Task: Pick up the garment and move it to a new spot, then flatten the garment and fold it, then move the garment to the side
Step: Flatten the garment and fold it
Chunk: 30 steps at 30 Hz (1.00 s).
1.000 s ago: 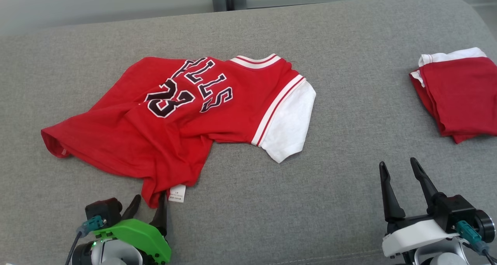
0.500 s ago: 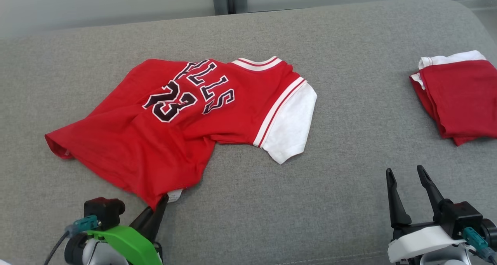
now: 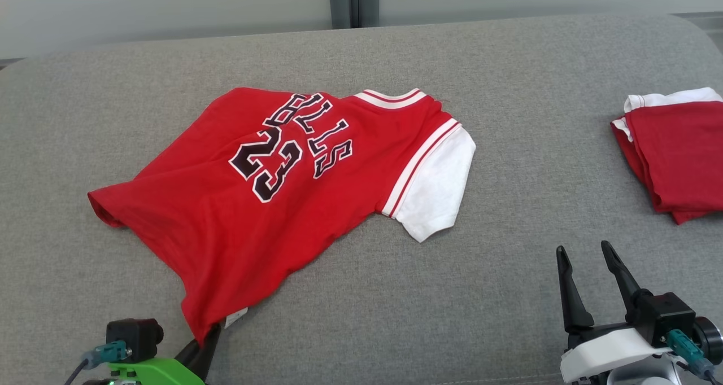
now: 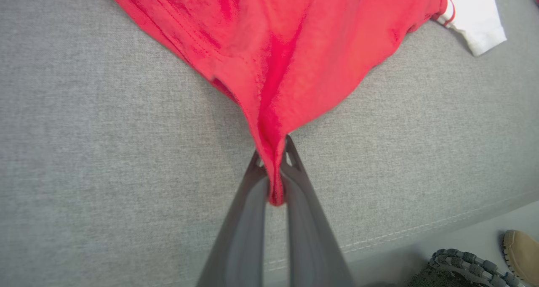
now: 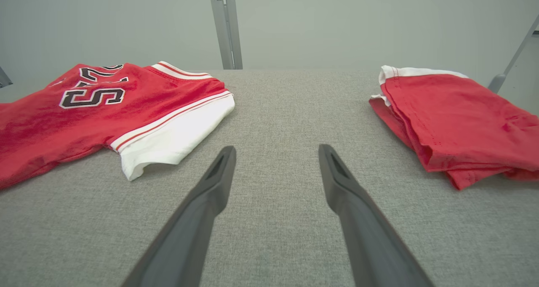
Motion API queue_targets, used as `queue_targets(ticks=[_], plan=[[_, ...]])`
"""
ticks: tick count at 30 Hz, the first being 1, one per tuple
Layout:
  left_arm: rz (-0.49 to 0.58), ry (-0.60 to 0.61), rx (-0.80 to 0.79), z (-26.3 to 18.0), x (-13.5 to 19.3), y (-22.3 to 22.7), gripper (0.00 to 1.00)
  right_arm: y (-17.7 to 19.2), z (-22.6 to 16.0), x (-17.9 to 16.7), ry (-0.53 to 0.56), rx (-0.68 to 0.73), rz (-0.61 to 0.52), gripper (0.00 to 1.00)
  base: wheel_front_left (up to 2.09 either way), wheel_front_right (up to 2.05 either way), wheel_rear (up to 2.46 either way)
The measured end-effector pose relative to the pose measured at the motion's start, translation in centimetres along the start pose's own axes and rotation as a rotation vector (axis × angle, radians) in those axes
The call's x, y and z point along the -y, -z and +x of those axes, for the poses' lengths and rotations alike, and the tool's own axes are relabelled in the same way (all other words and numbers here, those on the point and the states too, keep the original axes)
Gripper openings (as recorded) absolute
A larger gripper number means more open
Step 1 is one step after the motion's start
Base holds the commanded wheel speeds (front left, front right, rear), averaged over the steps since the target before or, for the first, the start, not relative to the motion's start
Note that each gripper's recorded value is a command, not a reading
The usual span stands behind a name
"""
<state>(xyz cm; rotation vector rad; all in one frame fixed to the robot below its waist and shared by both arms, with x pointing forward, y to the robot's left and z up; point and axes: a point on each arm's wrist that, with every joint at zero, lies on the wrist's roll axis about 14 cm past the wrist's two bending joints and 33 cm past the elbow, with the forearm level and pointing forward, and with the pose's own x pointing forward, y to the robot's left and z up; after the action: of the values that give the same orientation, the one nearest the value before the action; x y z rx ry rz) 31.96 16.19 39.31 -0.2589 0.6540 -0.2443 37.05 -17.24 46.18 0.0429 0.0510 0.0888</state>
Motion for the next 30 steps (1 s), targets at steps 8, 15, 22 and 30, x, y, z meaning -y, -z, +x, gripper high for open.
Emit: queue_targets(ticks=[8, 15, 22, 30], plan=[[-0.129, 0.029, -0.012, -0.2, 1.3, 1.8, 1.00, -0.4, -0.3, -0.1, -0.003, 0.011, -0.007, 1.00, 0.00, 0.00, 0.00], [-0.098, -0.160, 0.166, -2.1, -3.5, -2.7, 1.00, -0.7, -0.9, 0.0, 0.001, 0.020, -0.014, 1.00, 0.00, 0.00, 0.00], [0.114, 0.049, 0.317, -0.8, 4.6, -10.0, 1.00, -0.8, -1.6, 0.8, 0.029, 0.021, -0.012, 1.00, 0.00, 0.00, 0.00], [0.412, 0.328, 0.072, 6.3, 14.6, -6.5, 1.00, -0.9, -1.6, 2.0, 0.075, 0.025, 0.022, 1.00, 0.00, 0.00, 0.00]])
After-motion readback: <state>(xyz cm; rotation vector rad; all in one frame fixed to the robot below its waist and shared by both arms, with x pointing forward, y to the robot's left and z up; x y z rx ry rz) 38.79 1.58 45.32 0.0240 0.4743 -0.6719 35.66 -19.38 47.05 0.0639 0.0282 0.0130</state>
